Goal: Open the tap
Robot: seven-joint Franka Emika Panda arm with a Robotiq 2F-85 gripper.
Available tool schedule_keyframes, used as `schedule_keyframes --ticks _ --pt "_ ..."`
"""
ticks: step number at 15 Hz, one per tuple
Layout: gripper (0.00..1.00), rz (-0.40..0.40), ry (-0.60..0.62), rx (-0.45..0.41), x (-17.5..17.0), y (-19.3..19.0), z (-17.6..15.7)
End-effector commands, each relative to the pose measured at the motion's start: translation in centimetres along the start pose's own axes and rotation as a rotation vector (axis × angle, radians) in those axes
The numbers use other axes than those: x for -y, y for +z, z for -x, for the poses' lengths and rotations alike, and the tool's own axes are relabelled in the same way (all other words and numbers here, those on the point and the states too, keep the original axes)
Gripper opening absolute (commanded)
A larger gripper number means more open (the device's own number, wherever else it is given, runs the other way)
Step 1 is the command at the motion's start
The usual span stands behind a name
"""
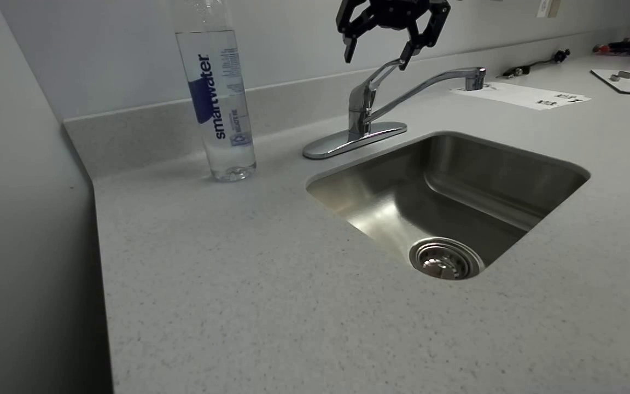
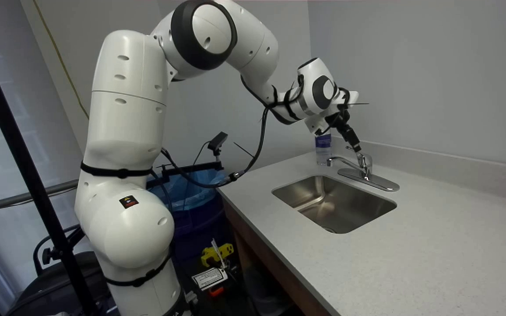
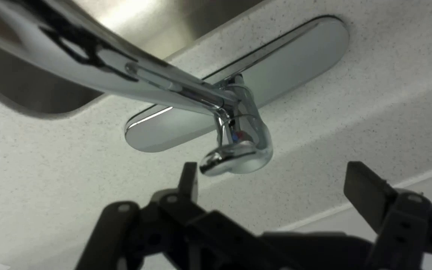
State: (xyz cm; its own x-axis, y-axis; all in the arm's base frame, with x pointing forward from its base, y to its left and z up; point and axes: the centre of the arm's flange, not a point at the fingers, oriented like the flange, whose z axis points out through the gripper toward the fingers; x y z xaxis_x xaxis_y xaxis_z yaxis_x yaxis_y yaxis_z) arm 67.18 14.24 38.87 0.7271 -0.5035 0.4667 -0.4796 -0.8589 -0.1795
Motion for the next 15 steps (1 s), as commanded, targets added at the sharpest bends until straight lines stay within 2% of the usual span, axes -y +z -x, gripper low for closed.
schedule_keyframes --ticks 1,8,15 --pt "1.0 0.021 -0.044 0.02 0.7 0.4 0.1" --pt "1.0 -0.014 -0.064 0.008 2.2 0.0 1.0" --pt "1.0 -0.058 -0.09 0.008 5.3 -1.4 2.6"
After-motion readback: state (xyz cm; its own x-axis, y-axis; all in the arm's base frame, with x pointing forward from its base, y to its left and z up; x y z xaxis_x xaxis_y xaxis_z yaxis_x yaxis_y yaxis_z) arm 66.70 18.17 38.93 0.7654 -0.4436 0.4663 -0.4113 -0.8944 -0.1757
